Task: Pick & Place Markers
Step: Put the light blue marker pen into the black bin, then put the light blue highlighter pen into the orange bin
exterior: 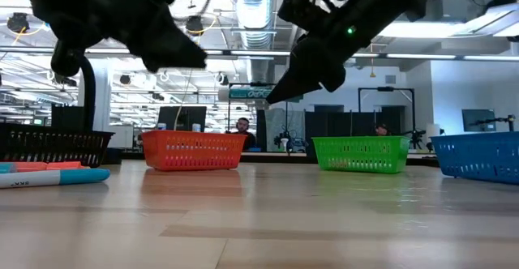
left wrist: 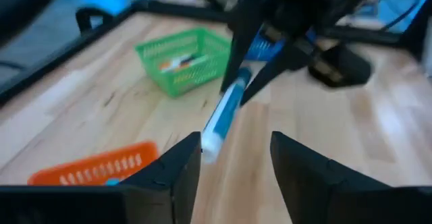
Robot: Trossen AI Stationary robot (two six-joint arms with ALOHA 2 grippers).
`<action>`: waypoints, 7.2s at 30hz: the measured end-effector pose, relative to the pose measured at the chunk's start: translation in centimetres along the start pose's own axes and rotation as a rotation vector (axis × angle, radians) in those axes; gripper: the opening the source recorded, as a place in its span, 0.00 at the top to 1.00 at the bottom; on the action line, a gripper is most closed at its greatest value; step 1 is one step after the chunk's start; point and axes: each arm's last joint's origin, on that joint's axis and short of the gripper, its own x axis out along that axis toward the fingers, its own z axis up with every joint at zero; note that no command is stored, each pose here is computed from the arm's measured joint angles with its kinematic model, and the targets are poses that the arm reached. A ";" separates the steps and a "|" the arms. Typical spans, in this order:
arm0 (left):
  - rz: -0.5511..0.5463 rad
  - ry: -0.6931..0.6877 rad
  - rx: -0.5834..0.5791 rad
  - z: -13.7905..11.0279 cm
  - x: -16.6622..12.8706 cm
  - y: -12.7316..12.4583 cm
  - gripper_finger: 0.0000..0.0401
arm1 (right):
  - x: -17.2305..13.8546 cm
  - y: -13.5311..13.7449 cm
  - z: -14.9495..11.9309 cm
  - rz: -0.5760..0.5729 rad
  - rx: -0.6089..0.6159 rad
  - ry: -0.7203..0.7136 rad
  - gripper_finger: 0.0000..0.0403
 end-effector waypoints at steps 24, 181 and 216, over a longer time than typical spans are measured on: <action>-0.120 -0.086 0.288 -1.6 4.3 -0.5 0.55 | 0.0 0.2 0.9 0.096 0.041 -0.097 0.84; 0.193 0.975 0.001 -3.6 -2.5 -2.7 0.67 | 0.2 0.1 0.3 0.177 0.204 -0.034 0.39; 0.084 1.347 -0.338 -6.6 -5.6 -12.3 0.67 | 0.7 -1.1 0.2 0.148 0.213 -0.044 0.39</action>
